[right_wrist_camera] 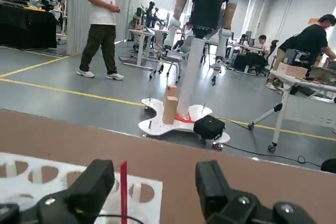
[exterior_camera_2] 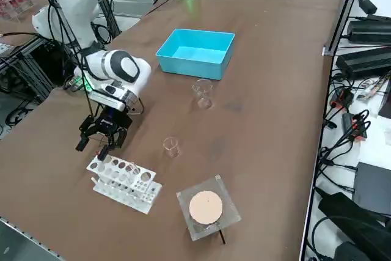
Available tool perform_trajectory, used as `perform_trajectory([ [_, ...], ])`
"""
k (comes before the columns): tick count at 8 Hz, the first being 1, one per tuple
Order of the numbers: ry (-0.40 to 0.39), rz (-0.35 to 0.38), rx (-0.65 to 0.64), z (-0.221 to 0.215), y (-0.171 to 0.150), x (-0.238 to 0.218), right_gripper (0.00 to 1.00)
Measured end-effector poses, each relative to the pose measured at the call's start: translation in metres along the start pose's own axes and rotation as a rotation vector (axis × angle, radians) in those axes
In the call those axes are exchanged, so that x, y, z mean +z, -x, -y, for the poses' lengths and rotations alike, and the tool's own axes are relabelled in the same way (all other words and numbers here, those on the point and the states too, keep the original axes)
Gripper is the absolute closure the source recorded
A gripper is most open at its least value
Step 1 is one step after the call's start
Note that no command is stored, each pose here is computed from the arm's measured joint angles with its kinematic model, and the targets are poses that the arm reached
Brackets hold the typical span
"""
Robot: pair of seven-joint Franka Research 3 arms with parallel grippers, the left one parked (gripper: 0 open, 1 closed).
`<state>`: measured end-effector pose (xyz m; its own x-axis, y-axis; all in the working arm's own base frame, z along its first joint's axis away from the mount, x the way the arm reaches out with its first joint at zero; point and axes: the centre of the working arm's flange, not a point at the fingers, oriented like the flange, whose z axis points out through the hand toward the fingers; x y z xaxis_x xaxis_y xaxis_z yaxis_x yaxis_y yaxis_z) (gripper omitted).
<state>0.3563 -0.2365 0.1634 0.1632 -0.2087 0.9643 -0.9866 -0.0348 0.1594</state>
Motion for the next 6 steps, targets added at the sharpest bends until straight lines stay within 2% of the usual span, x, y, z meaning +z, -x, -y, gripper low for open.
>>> perform_trajectory([
  [2, -0.017, -0.001, -0.003, 0.0012, 0.0052, -0.0010, 0.16],
  [4, -0.027, -0.008, -0.002, 0.0034, 0.0033, -0.0004, 0.56],
  [6, -0.029, -0.010, 0.001, 0.0049, 0.0018, 0.0000, 0.62],
])
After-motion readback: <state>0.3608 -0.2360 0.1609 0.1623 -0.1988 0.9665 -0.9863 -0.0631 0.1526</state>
